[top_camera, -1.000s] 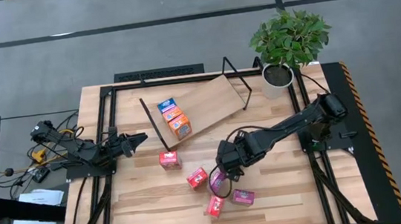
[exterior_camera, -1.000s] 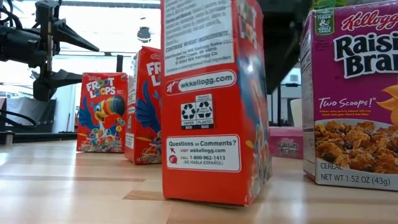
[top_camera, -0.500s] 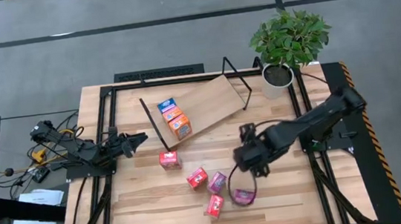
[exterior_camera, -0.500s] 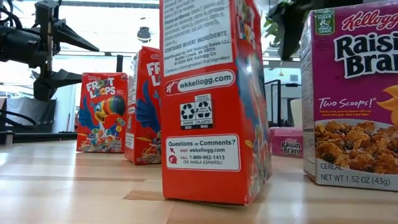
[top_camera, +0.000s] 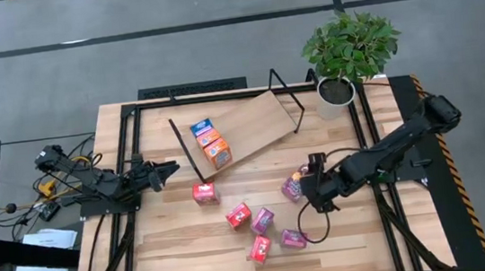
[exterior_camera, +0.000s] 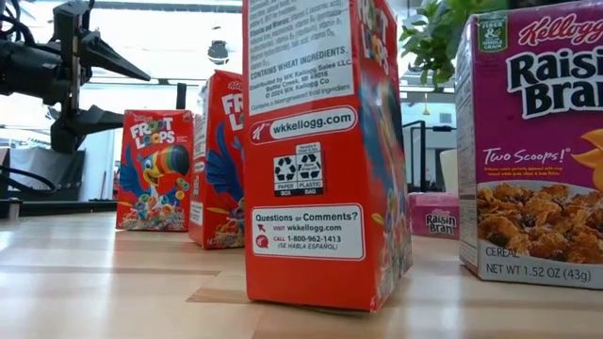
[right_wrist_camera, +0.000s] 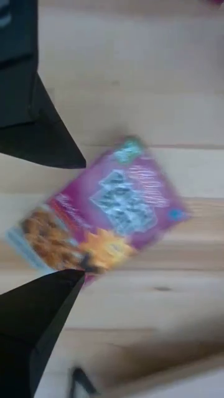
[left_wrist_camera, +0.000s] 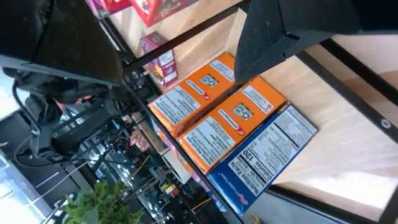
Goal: Stack cereal on shelf
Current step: Put the top purple cereal box on the shelf
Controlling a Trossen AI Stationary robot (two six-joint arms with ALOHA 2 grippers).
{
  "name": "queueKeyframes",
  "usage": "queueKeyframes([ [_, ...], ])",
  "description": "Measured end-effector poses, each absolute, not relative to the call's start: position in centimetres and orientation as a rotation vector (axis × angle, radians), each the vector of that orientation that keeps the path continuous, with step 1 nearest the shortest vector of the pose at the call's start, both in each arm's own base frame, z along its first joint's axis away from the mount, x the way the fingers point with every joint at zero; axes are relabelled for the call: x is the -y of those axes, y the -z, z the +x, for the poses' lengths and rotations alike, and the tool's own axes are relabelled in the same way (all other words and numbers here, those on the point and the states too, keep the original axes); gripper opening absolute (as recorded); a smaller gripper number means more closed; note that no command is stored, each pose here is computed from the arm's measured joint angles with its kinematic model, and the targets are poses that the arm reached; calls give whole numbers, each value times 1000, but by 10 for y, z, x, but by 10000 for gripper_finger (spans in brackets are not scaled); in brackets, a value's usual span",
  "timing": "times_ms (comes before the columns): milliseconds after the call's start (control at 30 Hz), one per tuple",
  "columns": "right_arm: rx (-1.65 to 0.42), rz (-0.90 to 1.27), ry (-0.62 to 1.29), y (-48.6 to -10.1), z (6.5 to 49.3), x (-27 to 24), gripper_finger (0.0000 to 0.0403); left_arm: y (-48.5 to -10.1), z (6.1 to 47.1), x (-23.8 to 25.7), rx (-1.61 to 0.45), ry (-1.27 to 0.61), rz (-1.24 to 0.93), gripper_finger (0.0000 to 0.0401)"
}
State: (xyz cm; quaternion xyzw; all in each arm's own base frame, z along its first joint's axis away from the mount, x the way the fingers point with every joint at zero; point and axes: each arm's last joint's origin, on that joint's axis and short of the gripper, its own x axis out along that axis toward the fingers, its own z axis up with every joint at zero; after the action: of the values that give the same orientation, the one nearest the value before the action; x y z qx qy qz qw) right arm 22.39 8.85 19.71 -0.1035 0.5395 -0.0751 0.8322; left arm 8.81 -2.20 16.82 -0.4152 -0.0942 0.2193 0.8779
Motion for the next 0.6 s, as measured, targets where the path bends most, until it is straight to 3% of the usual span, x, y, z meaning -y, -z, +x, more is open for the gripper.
queueKeyframes([
  [233, -1198, -157, 224, -166, 214, -100, 292, -167, 88, 22, 198, -469, -873, 300],
  [600, -1175, -109, 285, -149, 201, -131, 291, -165, 90, 22, 192, -502, -867, 300],
])
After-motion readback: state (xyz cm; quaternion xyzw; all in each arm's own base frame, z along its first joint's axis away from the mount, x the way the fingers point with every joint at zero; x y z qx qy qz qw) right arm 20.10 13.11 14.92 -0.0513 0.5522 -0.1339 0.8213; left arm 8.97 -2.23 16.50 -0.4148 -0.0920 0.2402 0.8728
